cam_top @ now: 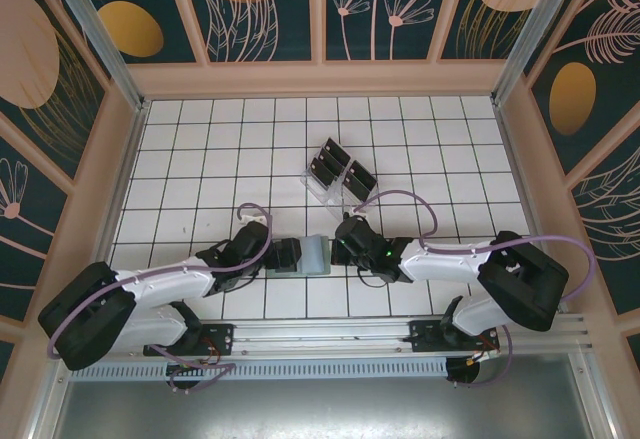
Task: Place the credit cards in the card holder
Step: Rotate the card holder at the bottom-center of the table, then close the card holder at the center of the table.
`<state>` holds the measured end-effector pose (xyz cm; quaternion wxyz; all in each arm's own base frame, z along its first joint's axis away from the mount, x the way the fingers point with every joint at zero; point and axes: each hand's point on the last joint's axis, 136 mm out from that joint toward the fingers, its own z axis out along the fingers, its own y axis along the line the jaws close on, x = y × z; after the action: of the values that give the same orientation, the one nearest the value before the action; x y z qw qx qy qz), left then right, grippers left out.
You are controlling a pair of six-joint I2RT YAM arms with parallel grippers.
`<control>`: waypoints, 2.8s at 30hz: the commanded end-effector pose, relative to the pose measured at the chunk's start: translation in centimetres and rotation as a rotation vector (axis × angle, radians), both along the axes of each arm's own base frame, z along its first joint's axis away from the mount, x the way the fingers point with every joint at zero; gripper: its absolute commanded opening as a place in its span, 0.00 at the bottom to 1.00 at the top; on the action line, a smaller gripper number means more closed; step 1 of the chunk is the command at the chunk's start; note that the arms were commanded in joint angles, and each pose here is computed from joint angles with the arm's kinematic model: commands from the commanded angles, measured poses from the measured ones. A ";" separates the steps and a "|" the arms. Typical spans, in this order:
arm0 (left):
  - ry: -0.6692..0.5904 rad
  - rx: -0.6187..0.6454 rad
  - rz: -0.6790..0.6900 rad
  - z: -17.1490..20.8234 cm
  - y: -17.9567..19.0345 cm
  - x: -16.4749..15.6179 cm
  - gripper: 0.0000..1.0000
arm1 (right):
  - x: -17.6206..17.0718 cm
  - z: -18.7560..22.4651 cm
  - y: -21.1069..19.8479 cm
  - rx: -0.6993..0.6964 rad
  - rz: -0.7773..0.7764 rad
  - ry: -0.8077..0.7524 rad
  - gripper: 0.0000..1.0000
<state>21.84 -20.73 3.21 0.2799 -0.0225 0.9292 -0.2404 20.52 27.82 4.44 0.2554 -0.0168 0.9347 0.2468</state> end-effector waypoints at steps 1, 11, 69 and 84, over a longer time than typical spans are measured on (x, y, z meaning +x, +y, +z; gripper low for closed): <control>-0.007 -0.036 -0.036 0.4 -1.2 0.4 0.98 | -0.3 -0.5 0.2 0.016 -0.007 0.011 0.00; -0.023 -0.067 -0.052 1.5 -2.0 0.5 0.99 | -0.4 -1.1 0.4 0.014 0.001 0.026 0.00; -0.173 -0.006 0.003 8.0 -6.4 2.2 0.99 | -2.3 8.5 1.8 0.266 0.022 -0.100 0.02; -0.220 0.099 0.163 10.2 1.3 5.6 0.99 | -2.1 6.0 5.9 0.173 0.083 -0.073 0.00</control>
<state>27.55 -20.57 13.55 0.3998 -0.0771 0.8899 -0.2055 17.40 33.14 9.89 0.2619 -0.0427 0.9029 0.3383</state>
